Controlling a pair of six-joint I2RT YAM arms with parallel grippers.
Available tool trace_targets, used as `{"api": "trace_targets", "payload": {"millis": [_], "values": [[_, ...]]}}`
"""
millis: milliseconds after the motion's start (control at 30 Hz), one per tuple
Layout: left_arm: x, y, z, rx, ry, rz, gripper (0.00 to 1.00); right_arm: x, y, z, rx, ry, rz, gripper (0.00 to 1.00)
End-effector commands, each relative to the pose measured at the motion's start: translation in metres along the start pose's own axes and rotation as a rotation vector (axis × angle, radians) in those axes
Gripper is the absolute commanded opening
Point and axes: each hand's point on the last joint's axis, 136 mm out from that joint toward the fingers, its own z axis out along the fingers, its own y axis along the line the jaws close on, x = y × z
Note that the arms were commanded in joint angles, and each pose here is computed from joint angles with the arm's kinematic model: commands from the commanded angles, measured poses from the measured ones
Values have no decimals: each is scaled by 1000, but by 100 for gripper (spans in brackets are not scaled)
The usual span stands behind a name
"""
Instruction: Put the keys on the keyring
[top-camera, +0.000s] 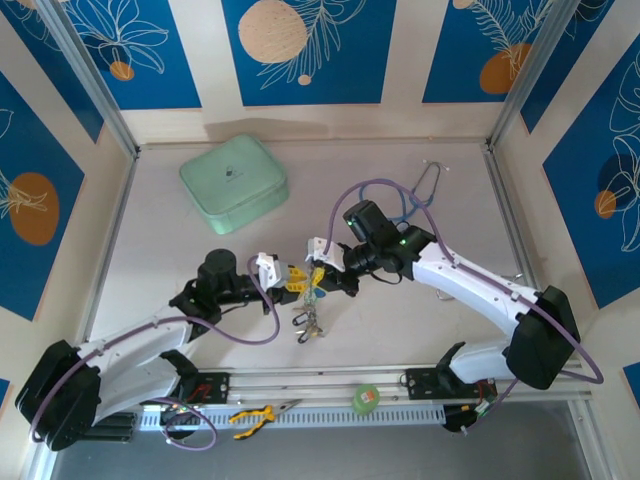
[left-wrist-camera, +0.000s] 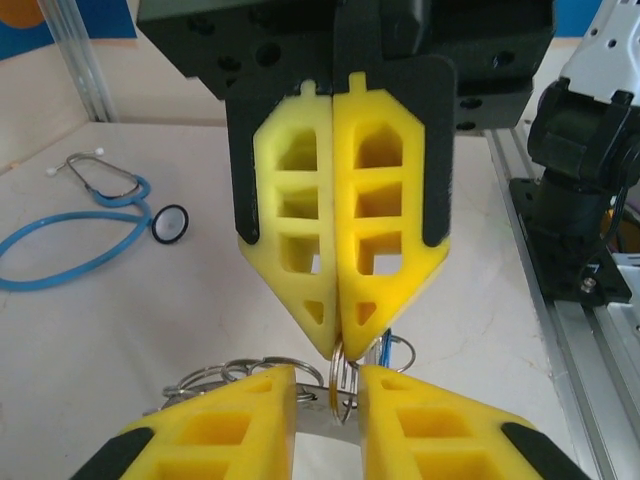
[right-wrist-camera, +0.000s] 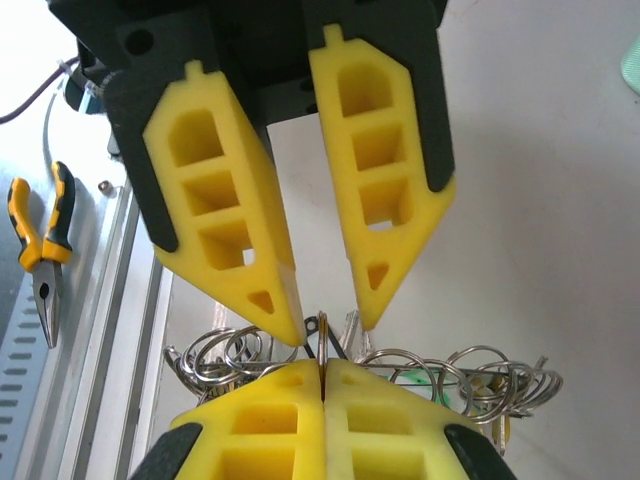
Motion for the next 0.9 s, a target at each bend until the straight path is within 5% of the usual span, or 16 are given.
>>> {"api": "trace_targets", "payload": {"millis": [0, 467, 600, 867], "values": [[2, -1, 1, 18, 43, 16, 20, -9, 4, -4, -4, 28, -58, 0], [-8, -4, 2, 41, 7, 19, 0, -18, 7, 3, -3, 54, -97, 0], [-11, -4, 0, 33, -19, 11, 0, -26, -6, -19, 65, -78, 2, 28], [-13, -2, -1, 5, -74, 6, 0, -1, 8, -14, 42, -120, 135, 43]]}}
